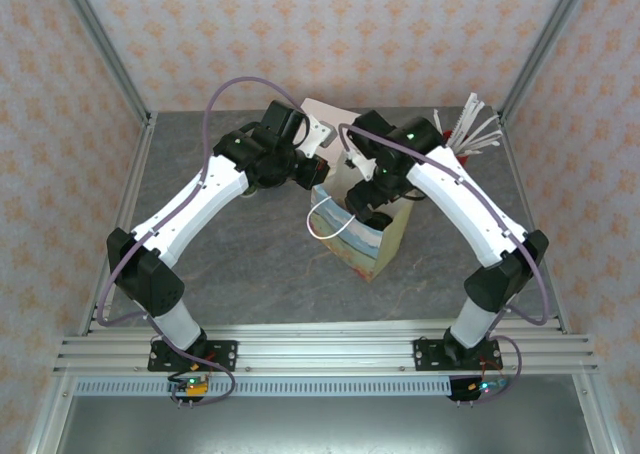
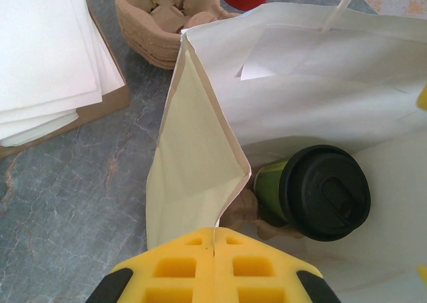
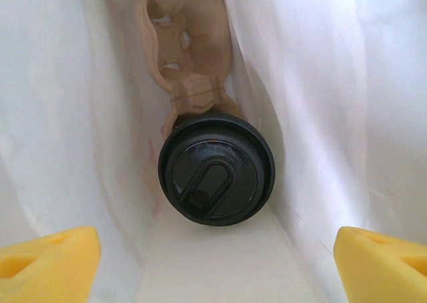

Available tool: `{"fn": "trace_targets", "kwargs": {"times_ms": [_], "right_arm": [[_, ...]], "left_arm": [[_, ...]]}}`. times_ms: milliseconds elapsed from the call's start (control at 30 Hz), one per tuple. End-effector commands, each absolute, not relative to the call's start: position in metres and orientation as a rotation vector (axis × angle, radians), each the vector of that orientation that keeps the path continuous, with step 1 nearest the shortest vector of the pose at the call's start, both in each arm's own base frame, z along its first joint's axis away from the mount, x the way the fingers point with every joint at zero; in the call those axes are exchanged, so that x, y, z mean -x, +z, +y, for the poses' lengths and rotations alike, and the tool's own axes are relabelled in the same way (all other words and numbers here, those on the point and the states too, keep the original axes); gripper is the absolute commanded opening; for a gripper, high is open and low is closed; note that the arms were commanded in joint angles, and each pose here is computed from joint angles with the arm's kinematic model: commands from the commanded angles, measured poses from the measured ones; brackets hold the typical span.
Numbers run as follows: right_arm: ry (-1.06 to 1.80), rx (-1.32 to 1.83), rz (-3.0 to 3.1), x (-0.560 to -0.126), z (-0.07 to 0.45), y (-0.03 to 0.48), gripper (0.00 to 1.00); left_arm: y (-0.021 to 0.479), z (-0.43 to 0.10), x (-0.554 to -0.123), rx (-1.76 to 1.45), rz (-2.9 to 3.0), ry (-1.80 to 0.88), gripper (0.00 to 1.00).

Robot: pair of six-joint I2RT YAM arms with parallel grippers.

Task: Pack the takeout coffee

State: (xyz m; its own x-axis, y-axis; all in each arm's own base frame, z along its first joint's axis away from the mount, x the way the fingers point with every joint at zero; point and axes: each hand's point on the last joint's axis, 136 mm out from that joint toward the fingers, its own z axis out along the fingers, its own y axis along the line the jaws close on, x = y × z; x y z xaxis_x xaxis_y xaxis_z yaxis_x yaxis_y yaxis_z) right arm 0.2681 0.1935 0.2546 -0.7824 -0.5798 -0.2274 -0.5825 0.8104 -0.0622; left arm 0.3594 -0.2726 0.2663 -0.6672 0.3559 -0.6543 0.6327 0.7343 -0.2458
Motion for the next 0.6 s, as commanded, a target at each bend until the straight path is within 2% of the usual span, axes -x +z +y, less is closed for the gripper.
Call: {"fn": "trace_targets", "kwargs": {"times_ms": [0, 200, 367, 467, 567], "right_arm": [[0.016, 0.854, 2.729, -0.259, 0.184, 0.279, 0.90], [0.047, 0.763, 2.661, -0.261, 0.179, 0.307, 0.90], [0.149, 0.587, 2.525, -0.264, 0.169, 0.352, 0.90], [0.191, 0.449, 2.453, -0.268, 0.157, 0.372, 0.89], [0.189, 0.369, 2.399, -0.271, 0.146, 0.379, 0.90]], "left_arm": [[0.265, -0.270, -0.353, -0.743, 2.365, -0.628, 0.05], [0.265, -0.270, -0.353, -0.740, 2.366, -0.629, 0.05], [0.266, -0.271, -0.354, -0.734, 2.364, -0.634, 0.06], [0.267, -0.272, -0.354, -0.725, 2.360, -0.642, 0.13], [0.270, -0.273, -0.356, -0.705, 2.352, -0.656, 0.25]]}}
